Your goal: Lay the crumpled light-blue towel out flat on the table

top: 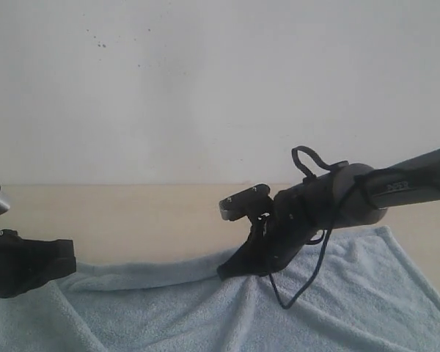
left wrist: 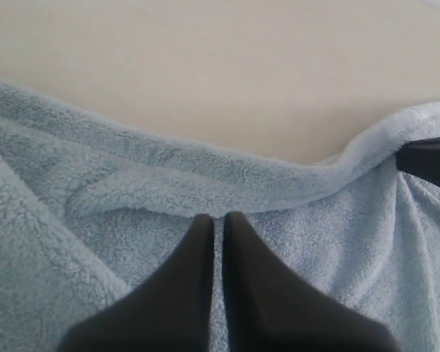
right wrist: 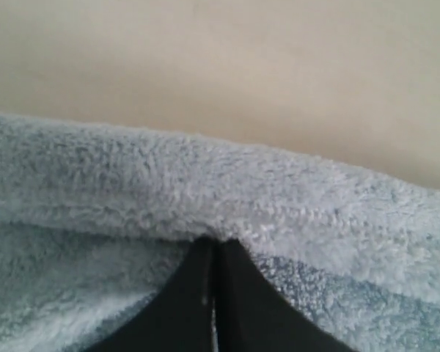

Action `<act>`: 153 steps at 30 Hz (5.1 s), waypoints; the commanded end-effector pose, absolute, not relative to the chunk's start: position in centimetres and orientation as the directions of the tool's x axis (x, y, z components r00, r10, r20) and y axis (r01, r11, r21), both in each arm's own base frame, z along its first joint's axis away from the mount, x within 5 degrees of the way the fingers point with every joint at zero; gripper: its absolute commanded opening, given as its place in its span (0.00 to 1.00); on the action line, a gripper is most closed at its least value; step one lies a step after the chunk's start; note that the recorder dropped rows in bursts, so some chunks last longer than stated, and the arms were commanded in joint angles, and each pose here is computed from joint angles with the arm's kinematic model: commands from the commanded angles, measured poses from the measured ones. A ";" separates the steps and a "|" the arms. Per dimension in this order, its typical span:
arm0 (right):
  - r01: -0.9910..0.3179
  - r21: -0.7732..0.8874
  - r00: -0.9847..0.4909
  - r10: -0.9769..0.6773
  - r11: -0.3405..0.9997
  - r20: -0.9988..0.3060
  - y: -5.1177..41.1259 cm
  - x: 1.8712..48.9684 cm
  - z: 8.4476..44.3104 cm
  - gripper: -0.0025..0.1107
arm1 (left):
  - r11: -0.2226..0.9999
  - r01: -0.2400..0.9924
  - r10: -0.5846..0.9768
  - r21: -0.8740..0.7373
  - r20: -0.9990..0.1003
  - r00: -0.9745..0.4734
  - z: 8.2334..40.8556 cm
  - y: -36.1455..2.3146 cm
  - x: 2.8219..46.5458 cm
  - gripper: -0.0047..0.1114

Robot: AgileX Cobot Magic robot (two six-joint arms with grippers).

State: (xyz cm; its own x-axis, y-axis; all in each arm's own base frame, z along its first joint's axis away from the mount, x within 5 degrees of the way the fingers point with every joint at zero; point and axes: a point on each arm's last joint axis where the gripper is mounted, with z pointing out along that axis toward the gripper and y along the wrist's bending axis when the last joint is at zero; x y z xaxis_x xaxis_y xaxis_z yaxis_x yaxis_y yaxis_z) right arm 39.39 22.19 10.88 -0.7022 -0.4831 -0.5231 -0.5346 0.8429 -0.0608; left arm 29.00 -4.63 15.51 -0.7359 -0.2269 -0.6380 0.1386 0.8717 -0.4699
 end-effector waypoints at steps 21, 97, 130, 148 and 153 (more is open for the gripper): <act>-0.458 -0.104 -0.709 -0.434 0.883 -0.555 19.2 44.5 13.6 0.02 | 0.865 0.138 -0.237 -0.482 -0.636 -0.735 14.8 -4.9 29.5 0.08; -0.063 -0.245 -0.914 -0.154 0.968 -0.376 -2.8 46.5 15.3 0.02 | 0.842 0.279 -0.096 -0.462 -0.637 -0.765 13.2 -7.2 30.1 0.08; -0.051 0.014 -0.903 -0.040 0.999 -0.428 1.3 28.9 15.3 0.02 | 0.956 0.163 0.000 -0.244 -0.557 -0.831 11.4 -5.0 29.4 0.08; 0.016 -0.101 -0.931 -0.022 0.995 -0.364 -1.1 19.6 14.2 0.02 | 0.917 0.200 -0.043 -0.344 -0.586 -0.809 12.2 -6.0 30.0 0.08; 0.129 -0.098 -0.918 0.081 0.987 -0.389 -2.7 19.7 14.2 0.02 | 0.914 0.189 -0.060 -0.360 -0.580 -0.812 12.3 -6.0 30.0 0.08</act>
